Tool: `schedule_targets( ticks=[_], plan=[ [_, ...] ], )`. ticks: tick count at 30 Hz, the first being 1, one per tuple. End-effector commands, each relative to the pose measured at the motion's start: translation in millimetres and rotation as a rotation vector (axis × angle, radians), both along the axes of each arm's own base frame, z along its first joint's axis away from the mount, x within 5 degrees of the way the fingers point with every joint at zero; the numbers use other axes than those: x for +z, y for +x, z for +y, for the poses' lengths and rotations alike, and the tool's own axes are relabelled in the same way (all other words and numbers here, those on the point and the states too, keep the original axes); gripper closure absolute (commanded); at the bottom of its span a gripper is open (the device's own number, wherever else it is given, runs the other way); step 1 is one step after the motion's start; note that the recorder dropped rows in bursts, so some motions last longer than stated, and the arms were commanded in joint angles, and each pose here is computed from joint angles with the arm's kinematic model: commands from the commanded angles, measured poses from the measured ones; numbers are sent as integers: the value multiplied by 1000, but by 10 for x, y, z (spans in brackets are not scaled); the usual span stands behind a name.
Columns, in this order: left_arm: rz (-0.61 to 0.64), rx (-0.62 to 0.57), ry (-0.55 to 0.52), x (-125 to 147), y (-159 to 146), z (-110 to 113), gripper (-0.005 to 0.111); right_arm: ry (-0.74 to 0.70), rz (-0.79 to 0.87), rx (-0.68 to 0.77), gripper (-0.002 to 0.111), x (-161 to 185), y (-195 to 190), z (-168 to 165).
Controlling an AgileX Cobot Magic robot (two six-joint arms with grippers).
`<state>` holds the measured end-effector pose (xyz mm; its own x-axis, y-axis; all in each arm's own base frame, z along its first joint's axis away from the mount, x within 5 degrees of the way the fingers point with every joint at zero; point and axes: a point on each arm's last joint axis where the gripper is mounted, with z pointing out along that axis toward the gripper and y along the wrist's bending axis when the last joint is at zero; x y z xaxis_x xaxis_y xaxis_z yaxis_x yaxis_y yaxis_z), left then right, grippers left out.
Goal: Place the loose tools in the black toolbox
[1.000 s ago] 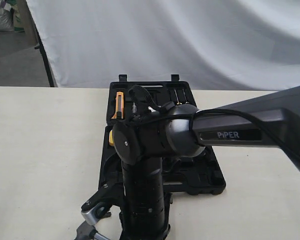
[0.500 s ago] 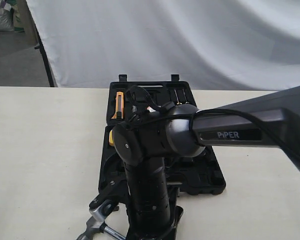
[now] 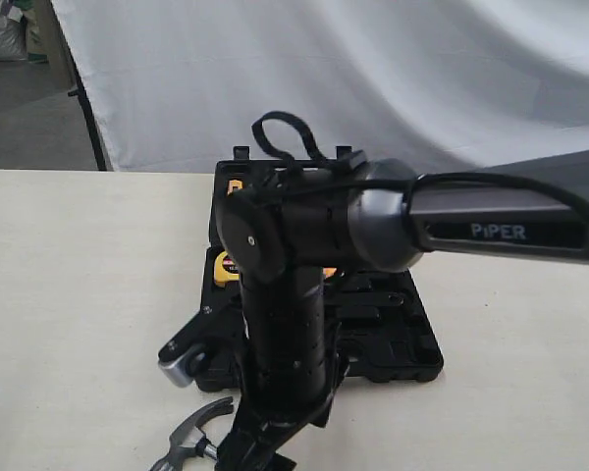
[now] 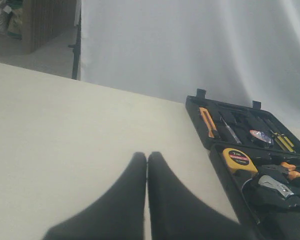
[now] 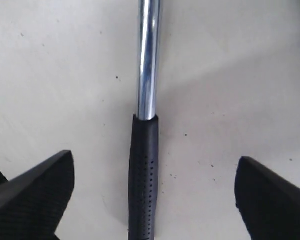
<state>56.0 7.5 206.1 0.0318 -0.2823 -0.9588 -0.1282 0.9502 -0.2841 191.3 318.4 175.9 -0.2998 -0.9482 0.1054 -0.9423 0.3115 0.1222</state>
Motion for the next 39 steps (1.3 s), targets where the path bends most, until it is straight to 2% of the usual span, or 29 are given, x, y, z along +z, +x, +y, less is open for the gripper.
schedule_targets(
  ticks=[1,5,12,16,21,31,39],
  plan=[
    [-13,26,2,17,-6,14,106,66,-53,3,27,272,33,22],
    [-13,26,2,17,-6,14,106,98,-34,-13,27,318,16,52],
    [-13,26,2,17,-6,14,106,350,-163,-73,27,237,166,323],
    [-13,26,2,17,-6,14,106,429,-216,-95,27,140,244,432],
    [-13,26,2,17,-6,14,106,425,-203,-122,27,55,252,456],
    [-13,26,2,17,-6,14,106,304,-125,-38,27,-10,164,339],
    [-13,26,2,17,-6,14,106,307,-139,-33,27,-171,140,284]
  ],
)
